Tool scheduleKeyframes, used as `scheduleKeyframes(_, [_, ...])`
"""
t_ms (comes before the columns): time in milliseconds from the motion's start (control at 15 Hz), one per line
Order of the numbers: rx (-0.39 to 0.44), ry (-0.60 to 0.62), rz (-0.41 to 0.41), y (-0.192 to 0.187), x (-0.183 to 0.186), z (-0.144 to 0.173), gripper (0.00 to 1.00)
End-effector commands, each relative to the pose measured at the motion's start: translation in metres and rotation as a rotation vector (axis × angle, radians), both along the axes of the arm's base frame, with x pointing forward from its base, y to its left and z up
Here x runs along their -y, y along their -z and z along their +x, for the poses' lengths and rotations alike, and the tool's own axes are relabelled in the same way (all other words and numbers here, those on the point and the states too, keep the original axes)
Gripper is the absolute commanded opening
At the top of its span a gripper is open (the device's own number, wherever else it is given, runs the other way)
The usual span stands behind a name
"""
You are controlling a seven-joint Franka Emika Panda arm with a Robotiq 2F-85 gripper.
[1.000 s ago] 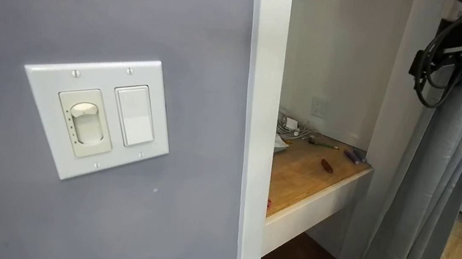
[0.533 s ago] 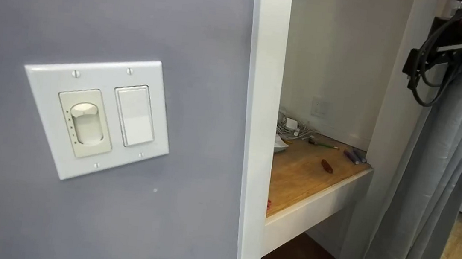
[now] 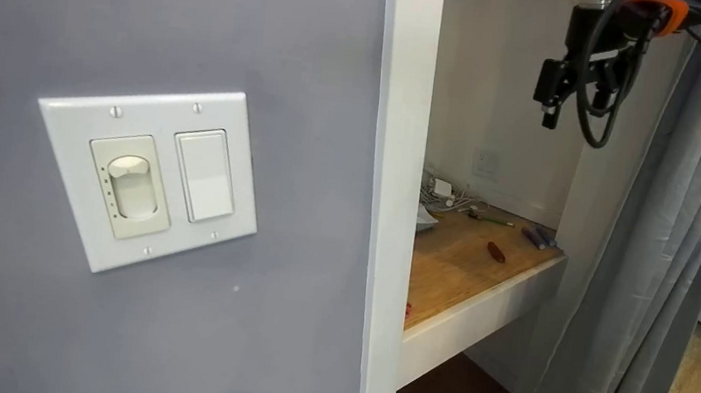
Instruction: Pick up the object on the right of the white marker and move it backwards to the right of the red scissors
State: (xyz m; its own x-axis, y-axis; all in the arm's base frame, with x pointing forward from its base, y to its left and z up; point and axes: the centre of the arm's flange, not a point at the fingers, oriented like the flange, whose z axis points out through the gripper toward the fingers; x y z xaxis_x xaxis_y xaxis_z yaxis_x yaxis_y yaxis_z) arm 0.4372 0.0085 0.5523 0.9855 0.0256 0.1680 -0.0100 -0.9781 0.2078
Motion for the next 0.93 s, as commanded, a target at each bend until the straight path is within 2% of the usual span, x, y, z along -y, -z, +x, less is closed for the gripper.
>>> scheduleKeyframes(0, [0.017, -0.051, 0.022, 0.003, -0.035, 0.040, 1.00])
scheduleKeyframes(533, [0.268, -0.303, 0.104, 0.037, -0.048, 0.149, 1.00])
scheduleKeyframes(733, [0.307, -0.374, 0.139, 0.066, -0.045, 0.171, 1.00])
scheduleKeyframes(867, [0.315, -0.363, 0.165, 0.082, -0.042, 0.181, 1.00])
